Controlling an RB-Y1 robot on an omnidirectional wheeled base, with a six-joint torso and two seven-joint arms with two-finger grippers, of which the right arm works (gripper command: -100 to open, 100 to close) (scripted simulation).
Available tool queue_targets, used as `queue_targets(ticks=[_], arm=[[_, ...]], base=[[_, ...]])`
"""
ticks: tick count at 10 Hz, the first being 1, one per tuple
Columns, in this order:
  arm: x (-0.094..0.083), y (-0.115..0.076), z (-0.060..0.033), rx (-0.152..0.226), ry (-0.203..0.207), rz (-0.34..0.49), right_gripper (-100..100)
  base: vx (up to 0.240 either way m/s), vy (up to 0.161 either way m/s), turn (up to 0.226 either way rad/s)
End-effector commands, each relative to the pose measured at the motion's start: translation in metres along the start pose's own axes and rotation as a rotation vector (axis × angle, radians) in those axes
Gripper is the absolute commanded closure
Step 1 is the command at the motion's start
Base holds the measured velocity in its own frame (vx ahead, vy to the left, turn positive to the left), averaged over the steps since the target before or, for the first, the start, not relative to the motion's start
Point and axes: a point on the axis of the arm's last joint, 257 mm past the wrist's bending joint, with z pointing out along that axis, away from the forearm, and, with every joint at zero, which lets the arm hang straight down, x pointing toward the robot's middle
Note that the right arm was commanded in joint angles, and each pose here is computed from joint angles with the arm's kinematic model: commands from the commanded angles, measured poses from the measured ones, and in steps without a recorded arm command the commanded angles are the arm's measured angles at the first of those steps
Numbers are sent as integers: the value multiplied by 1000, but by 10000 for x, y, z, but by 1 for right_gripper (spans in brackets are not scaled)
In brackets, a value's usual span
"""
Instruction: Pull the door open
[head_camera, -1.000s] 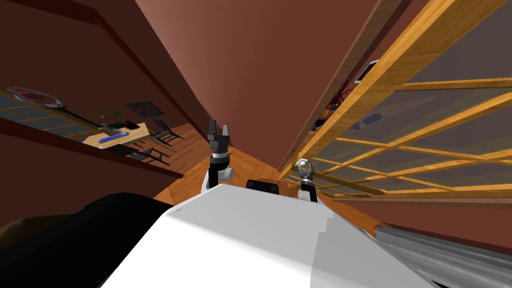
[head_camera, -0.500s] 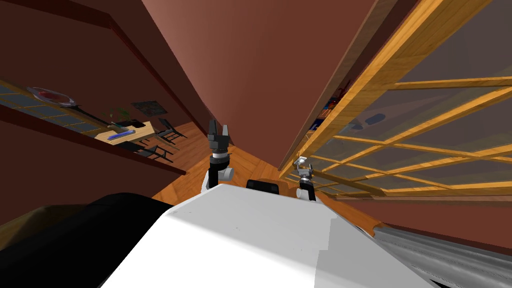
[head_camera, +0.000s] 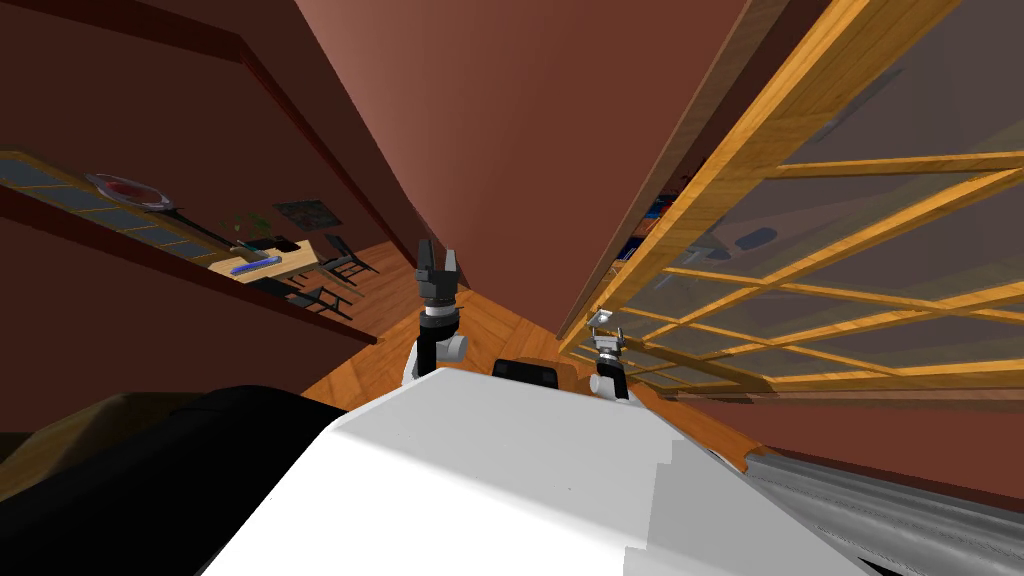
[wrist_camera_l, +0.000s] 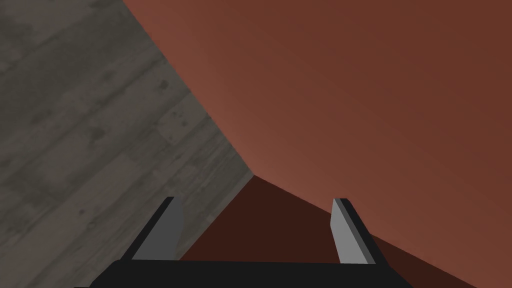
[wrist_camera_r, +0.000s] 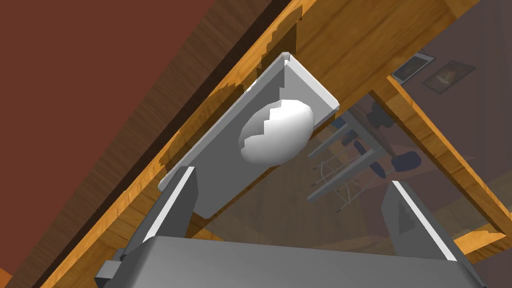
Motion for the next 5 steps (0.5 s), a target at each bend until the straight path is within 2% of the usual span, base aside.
queue_targets(ticks=[1, 2, 4, 5], arm=[[19, -21, 11, -3, -2, 66, -100], [19, -21, 11, -3, -2, 73, -100], [59, -63, 33, -7, -7, 168, -100], [59, -63, 33, -7, -6, 185, -100]], base=[[-57, -12, 41], [-42, -13, 22], [-73, -22, 52], [-60, -12, 20]])
